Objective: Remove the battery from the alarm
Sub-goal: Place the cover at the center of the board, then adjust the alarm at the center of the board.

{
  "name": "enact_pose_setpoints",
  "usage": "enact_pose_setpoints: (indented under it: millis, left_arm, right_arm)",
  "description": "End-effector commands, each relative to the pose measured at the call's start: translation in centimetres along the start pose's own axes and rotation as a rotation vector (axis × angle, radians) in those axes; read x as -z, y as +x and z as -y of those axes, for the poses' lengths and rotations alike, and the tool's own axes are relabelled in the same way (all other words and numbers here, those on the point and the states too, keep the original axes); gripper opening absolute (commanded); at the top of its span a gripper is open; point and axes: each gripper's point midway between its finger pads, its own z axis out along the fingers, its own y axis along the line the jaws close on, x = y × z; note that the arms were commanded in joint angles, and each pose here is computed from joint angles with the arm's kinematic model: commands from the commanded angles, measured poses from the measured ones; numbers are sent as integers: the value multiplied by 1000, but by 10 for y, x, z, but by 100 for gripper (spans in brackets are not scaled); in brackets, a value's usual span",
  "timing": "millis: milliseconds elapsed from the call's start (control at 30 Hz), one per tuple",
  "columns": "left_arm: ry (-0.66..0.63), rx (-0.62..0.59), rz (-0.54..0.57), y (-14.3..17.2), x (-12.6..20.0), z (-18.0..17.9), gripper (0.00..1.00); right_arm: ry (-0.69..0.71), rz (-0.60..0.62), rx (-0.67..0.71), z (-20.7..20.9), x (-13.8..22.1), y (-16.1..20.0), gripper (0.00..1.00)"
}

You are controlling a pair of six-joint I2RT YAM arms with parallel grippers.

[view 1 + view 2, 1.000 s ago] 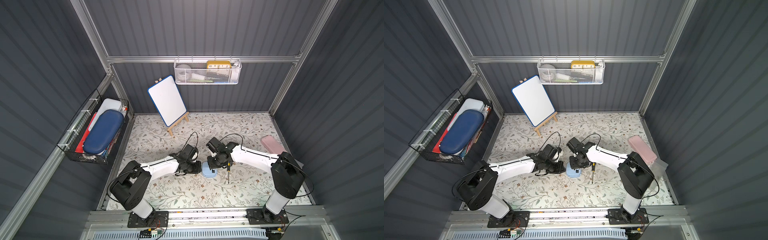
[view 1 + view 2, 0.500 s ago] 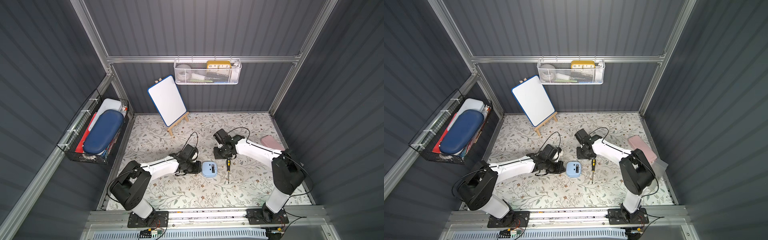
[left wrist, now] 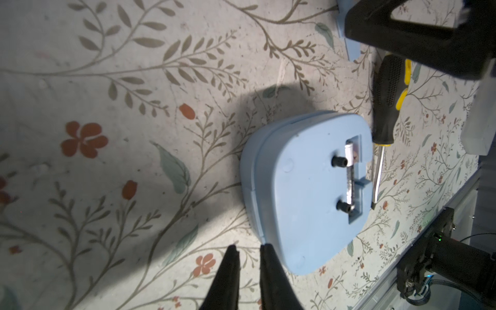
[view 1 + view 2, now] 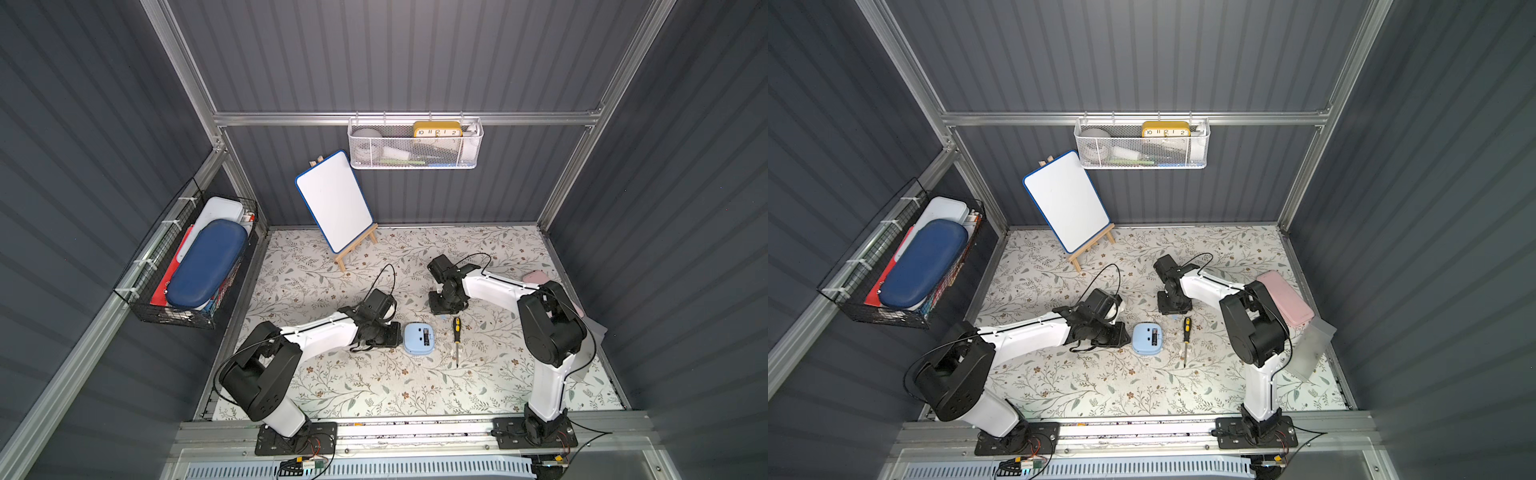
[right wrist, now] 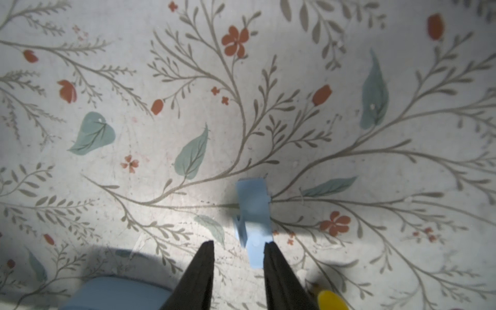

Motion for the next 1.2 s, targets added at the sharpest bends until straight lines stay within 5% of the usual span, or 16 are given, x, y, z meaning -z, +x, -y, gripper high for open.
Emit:
enact_pose_setpoints:
  millis: [0,100,133,367,633,1167]
  left_arm:
    - [-21,-27,59,-7,22,4,22]
    - [63,-19,-10,19,20,16,1]
    - [89,-9,-34,30,18,21,0]
    - [212,38,-120,74,7,45,0]
    - [255,121,-81,49,-26,55,0]
    - [19,244,-43,39,-43,23,0]
  right_arm:
    - [-46,84,0,-6,28,-13,34]
    - [-110,59,27,-21,28,-18,4]
    - [-133,36,37,-28,24,-17,0]
    - [-219,-43,64,-52,5,-12,0]
    - [-256,-159,99,-63,-4,30,0]
    - [-150,-211,104,-46,-1,81,0]
